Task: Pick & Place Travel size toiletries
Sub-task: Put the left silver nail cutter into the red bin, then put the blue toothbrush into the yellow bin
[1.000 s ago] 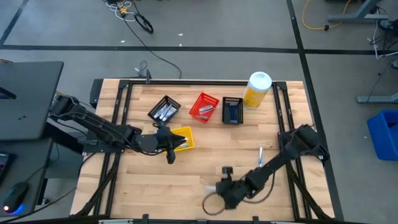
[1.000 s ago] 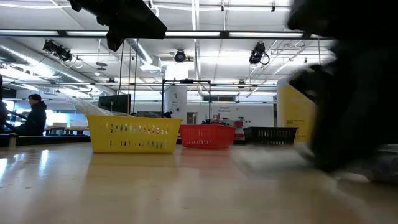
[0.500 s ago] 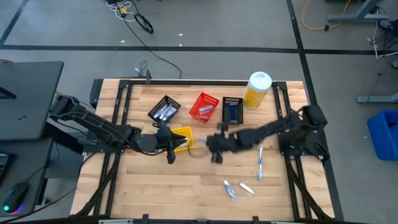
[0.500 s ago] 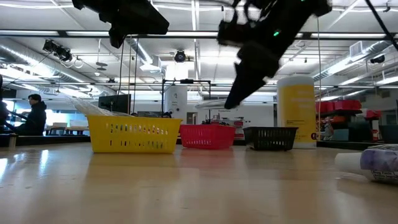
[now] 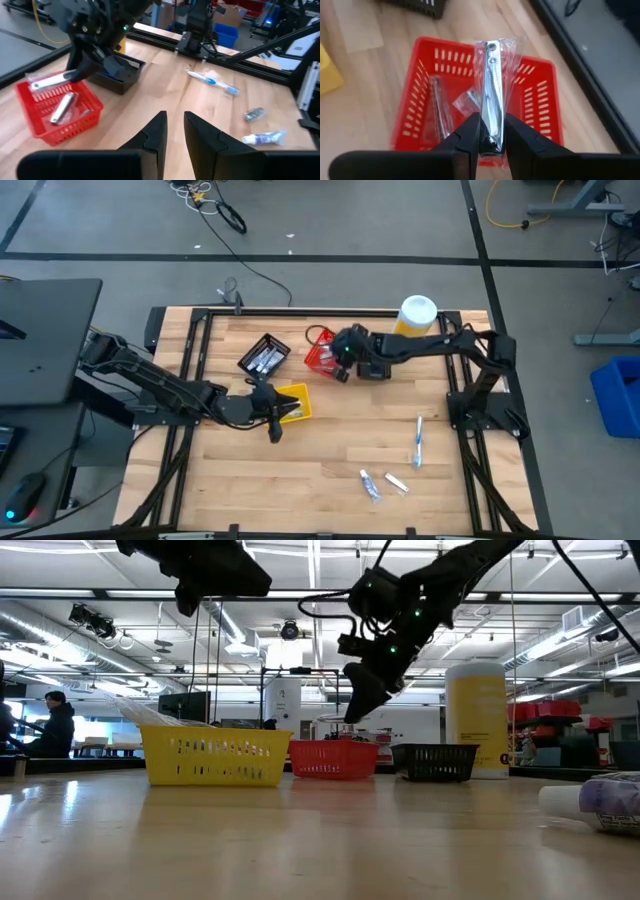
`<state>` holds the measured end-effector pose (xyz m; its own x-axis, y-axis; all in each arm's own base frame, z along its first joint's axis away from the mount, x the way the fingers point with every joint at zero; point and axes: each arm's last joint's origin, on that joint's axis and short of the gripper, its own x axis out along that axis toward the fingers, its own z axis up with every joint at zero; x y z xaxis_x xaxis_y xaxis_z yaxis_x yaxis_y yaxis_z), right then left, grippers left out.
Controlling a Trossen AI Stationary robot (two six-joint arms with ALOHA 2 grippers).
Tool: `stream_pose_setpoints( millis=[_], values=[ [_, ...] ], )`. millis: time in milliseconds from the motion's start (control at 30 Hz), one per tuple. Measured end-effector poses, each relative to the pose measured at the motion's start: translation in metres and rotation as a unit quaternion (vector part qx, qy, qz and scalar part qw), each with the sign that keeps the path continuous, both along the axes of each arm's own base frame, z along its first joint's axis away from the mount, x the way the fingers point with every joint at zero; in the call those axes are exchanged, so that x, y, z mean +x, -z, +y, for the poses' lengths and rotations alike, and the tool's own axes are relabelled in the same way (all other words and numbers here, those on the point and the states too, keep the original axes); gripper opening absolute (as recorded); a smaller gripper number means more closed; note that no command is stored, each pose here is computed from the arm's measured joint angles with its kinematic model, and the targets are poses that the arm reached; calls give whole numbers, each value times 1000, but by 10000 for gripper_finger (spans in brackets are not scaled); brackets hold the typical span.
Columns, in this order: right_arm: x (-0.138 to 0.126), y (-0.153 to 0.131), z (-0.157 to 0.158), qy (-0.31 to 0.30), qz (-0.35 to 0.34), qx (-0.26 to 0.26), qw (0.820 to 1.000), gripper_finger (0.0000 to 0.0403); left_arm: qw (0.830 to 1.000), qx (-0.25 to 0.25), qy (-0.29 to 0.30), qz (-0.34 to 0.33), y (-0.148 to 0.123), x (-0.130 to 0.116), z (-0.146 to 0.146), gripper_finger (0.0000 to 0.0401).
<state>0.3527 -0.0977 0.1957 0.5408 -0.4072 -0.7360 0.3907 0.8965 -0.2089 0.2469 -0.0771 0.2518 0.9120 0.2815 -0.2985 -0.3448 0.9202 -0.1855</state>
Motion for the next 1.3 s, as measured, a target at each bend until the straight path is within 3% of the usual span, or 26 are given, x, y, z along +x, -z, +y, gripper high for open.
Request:
stream_pose_setpoints(
  millis=[233, 600, 800, 1067, 1300],
  values=[
    [-3, 18, -33, -5, 3, 40, 999, 79, 1000, 15, -26, -1, 0, 0, 2, 71],
    [2, 42, -48, -16, 19, 30, 999, 81, 999, 23, -40, -3, -1, -1, 3, 71],
    [0, 42, -53, -8, 18, 30, 999, 116, 999, 23, -40, -3, -1, -1, 3, 71],
    [1, 40, -50, -11, 18, 30, 999, 165, 999, 23, -40, -3, -1, -1, 3, 71],
    [-5, 6, -9, -41, 29, 23, 998, 170, 999, 22, -40, -3, -1, -1, 3, 71]
  ],
)
